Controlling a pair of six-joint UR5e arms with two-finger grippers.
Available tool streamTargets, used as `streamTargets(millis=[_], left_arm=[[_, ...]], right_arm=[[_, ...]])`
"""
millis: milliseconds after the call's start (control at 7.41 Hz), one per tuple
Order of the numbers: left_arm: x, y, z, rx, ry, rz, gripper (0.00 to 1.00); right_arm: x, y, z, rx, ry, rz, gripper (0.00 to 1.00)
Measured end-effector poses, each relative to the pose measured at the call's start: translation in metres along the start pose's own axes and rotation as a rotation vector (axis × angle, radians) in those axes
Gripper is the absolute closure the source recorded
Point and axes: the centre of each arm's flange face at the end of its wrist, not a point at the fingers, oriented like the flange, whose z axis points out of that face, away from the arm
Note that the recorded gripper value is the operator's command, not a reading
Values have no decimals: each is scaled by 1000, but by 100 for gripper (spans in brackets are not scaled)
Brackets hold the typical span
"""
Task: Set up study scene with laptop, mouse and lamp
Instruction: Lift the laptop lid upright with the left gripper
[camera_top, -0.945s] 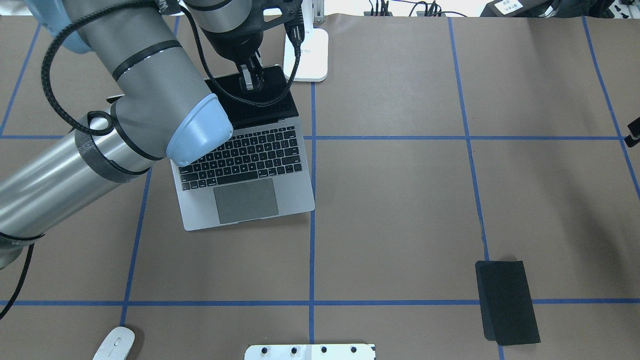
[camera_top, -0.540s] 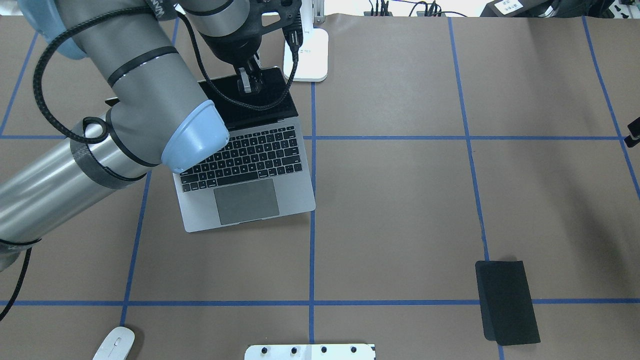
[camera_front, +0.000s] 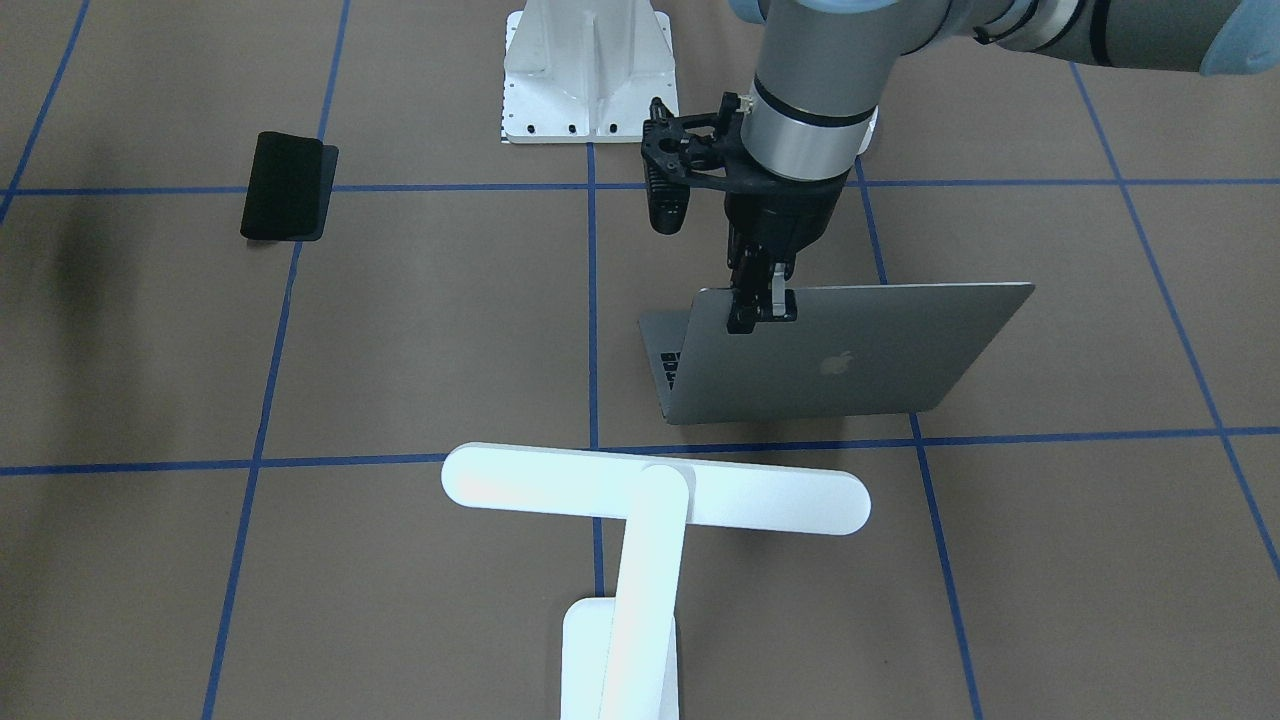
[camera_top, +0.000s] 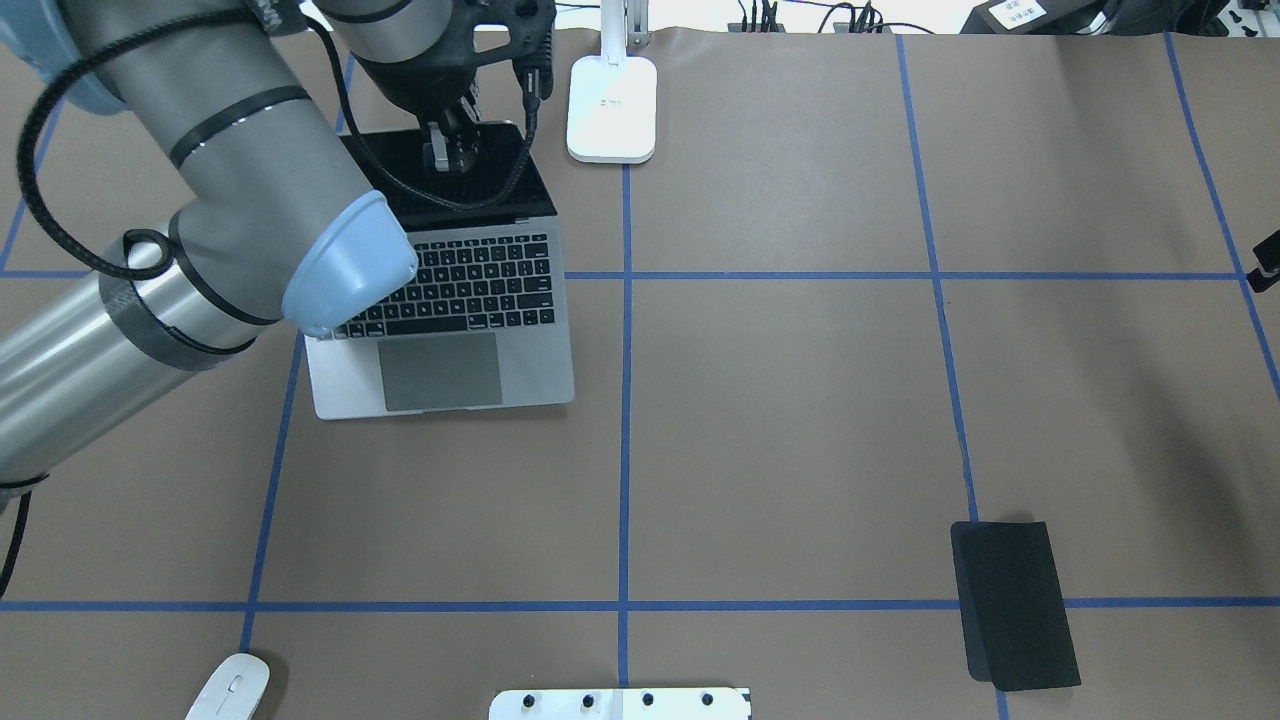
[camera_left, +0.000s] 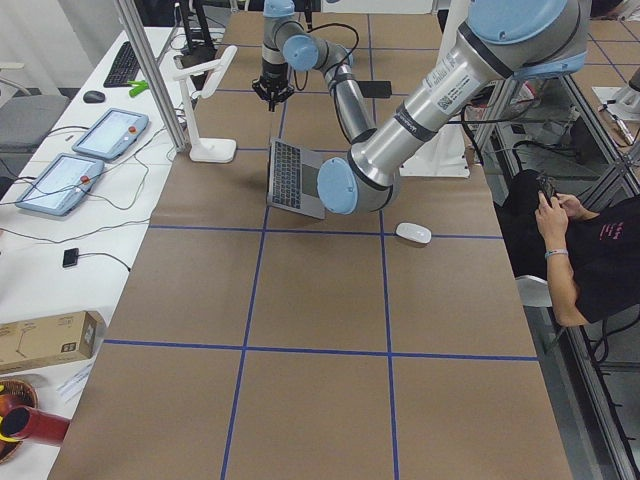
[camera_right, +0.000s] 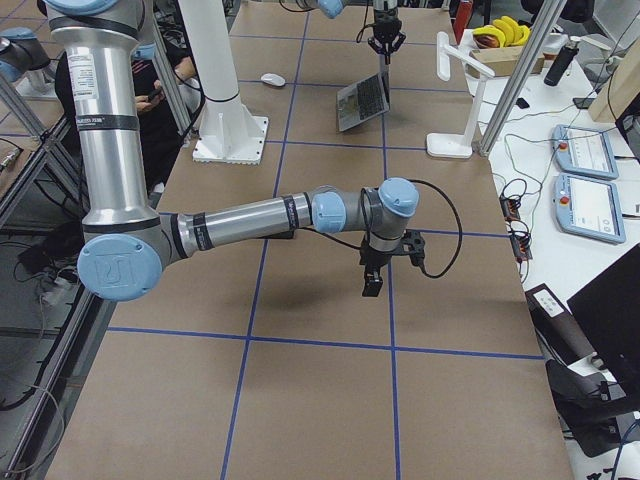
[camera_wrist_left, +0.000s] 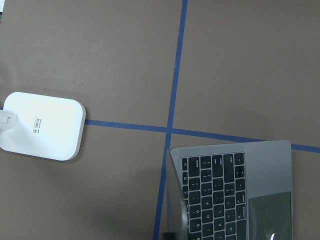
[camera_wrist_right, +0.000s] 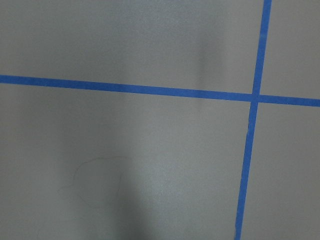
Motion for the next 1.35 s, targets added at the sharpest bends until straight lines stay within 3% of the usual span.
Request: streamTargets(millis=[675,1350], left_arm=[[26,-35,25,-15,-3,-37,100],[24,-41,32,-17,-3,-41,100]], right_arm=[[4,-1,5,-10,2,8,0],[6,-1,7,-13,2,11,0]])
